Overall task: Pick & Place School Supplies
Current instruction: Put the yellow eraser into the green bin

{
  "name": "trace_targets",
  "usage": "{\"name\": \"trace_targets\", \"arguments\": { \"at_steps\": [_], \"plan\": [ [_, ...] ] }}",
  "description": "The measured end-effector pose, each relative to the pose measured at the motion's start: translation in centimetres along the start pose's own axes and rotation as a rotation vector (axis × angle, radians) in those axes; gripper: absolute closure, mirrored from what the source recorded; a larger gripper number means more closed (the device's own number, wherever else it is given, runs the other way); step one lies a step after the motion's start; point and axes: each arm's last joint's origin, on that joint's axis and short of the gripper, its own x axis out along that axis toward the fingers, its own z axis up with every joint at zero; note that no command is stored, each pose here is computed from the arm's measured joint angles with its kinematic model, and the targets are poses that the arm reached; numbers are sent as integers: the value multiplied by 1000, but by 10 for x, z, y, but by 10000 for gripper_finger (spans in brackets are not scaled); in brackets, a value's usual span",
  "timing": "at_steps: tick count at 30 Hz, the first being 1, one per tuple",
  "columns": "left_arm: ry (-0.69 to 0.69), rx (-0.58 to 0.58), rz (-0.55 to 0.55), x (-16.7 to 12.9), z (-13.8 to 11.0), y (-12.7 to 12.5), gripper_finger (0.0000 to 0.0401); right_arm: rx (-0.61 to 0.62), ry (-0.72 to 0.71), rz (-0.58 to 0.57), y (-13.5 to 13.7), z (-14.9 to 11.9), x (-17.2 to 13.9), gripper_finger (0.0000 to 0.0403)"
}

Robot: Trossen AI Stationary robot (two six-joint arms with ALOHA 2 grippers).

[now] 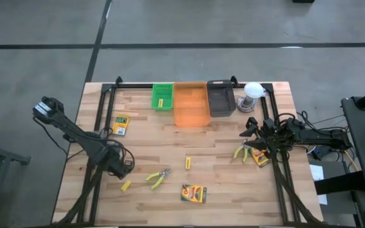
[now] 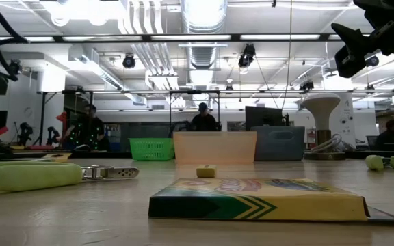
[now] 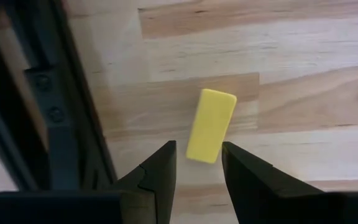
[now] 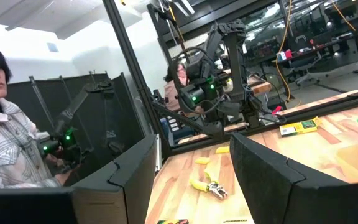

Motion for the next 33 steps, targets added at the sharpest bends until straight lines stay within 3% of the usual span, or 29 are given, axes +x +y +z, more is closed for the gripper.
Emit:
{"name": "trace_targets", "arguments": {
  "at_steps": [17, 33],
  "plan": [
    [48, 15, -72, 30, 6, 3, 268, 0, 0, 0, 0, 0, 0, 202],
    [56, 10, -85, 34, 7, 3, 290, 0, 0, 0, 0, 0, 0, 202]
  ]
}}
